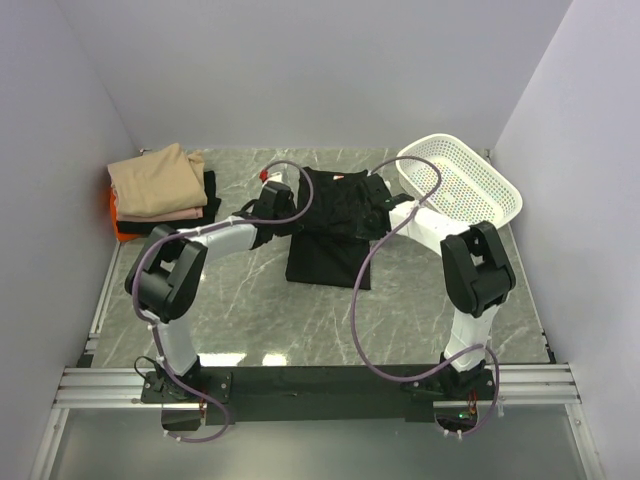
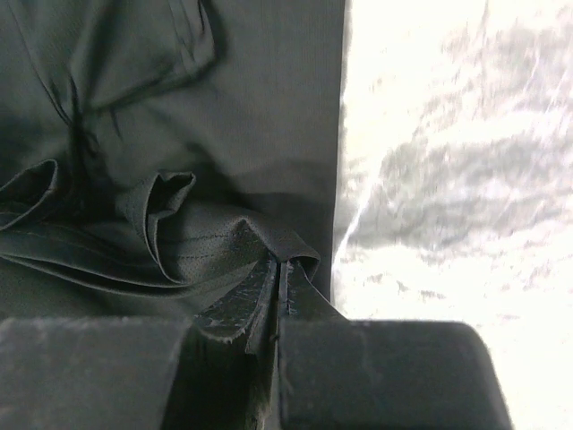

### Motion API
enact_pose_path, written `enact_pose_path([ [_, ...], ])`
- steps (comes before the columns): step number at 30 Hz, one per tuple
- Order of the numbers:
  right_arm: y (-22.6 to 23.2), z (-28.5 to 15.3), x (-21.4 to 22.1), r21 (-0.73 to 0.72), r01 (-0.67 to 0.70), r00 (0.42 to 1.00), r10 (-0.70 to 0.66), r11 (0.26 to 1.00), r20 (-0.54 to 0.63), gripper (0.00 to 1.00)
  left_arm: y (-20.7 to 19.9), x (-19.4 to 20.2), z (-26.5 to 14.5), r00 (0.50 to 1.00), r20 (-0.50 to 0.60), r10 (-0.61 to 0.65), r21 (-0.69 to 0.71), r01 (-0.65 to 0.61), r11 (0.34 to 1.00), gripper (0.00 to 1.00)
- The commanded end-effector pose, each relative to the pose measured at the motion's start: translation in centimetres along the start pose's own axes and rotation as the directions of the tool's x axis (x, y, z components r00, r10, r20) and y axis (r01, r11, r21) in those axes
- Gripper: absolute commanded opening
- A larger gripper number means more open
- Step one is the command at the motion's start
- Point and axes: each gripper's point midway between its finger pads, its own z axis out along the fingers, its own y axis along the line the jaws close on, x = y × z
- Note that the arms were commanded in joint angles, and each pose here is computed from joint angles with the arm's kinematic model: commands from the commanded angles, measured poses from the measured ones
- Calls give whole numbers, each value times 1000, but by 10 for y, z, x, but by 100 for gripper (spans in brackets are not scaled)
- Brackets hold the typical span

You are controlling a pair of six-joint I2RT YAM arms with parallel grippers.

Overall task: Fold and stack the t-shirts
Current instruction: Fold the tshirt

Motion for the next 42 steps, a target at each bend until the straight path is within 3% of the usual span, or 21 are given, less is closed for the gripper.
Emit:
enact_pose_path([
  [1, 6, -3, -25, -22, 7, 999, -6, 1000, 41, 0, -14, -25, 3, 999, 45, 20, 42, -22, 999, 1],
  [16, -5, 23, -42, 3, -11, 1000, 11, 1000, 8, 0, 6, -31, 41, 1000, 3, 9, 9, -9, 1000, 1],
  [18, -7, 24, -41, 2, -16, 1000, 16, 1000, 3, 0, 4, -35, 42, 1000, 8, 8, 14, -8, 1000, 6],
  [21, -10, 15, -46, 7, -26, 999, 25, 1000, 24, 3, 2, -42, 34, 1000, 19, 5, 7, -5, 1000, 31],
  [22, -10, 11, -48, 5, -27, 999, 27, 1000, 35, 8, 1, -45, 30, 1000, 28, 5, 10, -5, 1000, 38],
  [23, -13, 1, -53, 4, -35, 998, 34, 999, 54, 13, -4, -51, 22, 999, 48, 5, 20, -6, 1000, 51],
  [25, -14, -16, -63, 2, -35, 995, 35, 999, 98, 31, -5, -62, 9, 996, 87, 5, 8, -5, 1000, 67],
  [27, -19, -27, -64, 11, -41, 992, 40, 999, 118, 45, -4, -65, -1, 994, 108, 8, -10, -7, 1000, 74],
  [28, -18, -39, -68, 0, -45, 989, 45, 999, 143, 48, -2, -66, -11, 992, 128, 10, -28, -7, 1000, 78],
  [32, -16, -52, -55, -38, -40, 988, 45, 998, 147, 58, -5, -43, -33, 991, 132, 8, -23, -5, 1000, 82],
  [42, 21, -45, -15, -166, 27, 998, -16, 986, 68, 58, -48, 41, -54, 995, 60, 78, 83, -83, 993, 81],
])
